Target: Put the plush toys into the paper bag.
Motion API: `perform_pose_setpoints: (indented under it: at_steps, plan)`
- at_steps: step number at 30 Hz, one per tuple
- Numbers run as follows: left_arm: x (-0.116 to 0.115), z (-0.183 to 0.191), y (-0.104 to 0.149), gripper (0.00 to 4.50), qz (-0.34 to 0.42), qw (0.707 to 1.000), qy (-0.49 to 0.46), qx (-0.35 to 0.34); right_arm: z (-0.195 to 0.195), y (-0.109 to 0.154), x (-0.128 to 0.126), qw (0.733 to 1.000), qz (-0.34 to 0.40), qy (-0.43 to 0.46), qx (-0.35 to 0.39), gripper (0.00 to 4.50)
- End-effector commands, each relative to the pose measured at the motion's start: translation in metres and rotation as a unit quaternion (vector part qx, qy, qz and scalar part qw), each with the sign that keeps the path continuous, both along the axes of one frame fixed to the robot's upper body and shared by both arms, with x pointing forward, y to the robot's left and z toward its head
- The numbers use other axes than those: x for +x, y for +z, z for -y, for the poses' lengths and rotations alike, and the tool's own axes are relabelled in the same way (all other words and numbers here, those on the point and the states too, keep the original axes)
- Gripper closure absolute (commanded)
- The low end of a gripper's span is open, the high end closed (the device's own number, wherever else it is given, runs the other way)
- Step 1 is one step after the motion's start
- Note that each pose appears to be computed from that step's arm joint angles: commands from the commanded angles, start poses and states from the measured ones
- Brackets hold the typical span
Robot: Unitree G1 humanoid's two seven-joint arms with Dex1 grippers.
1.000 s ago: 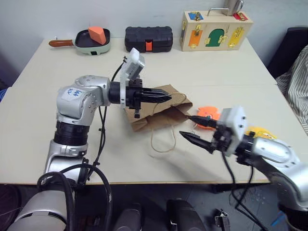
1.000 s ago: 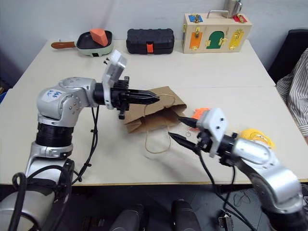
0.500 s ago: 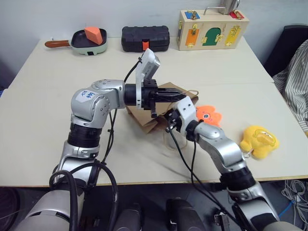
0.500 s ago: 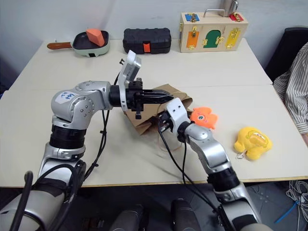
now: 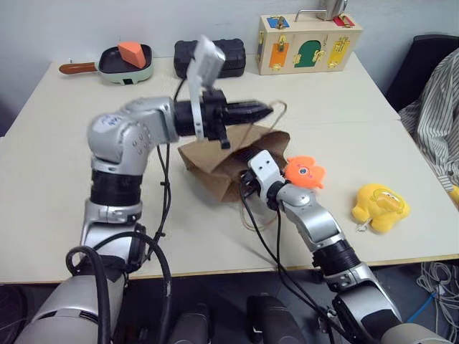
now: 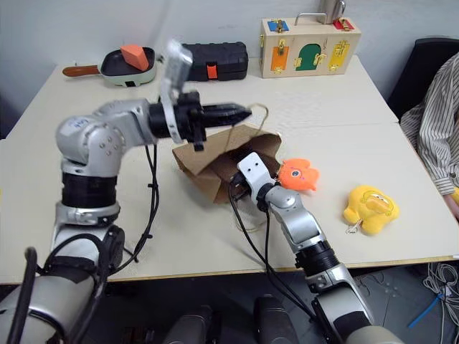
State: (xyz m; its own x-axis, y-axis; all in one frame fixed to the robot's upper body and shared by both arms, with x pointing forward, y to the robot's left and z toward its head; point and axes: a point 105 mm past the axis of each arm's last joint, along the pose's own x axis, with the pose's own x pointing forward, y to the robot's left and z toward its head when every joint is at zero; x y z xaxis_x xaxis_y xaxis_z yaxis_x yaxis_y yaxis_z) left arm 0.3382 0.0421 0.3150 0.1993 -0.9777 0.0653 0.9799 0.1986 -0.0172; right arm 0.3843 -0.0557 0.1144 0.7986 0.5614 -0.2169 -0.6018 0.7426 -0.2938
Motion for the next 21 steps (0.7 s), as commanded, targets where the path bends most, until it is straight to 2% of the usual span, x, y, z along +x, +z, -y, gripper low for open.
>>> perform_pose_setpoints:
  at_steps: [1,9,13,18,21]
  plan:
    - [-0.007,-0.001,0.019,4.50,0.024,0.999,-0.017,-0.025,0.008,-0.023,-0.006,0.999,-0.031,-0.002,-0.032,4.46]
    - [-0.014,0.001,0.034,4.50,0.046,0.998,-0.032,-0.036,0.011,-0.029,-0.010,0.998,-0.039,-0.007,-0.038,4.46]
    - [-0.002,-0.010,0.053,4.50,0.061,0.997,-0.007,-0.051,0.012,-0.031,-0.011,0.998,-0.042,-0.007,-0.042,4.46]
    - [0.004,-0.014,0.051,4.50,0.070,0.997,0.000,-0.037,0.014,-0.030,-0.012,0.998,-0.041,-0.013,-0.039,4.46]
    - [-0.003,-0.007,0.037,4.50,0.051,0.998,-0.026,-0.031,0.016,-0.018,-0.011,0.999,-0.029,-0.023,-0.015,4.46]
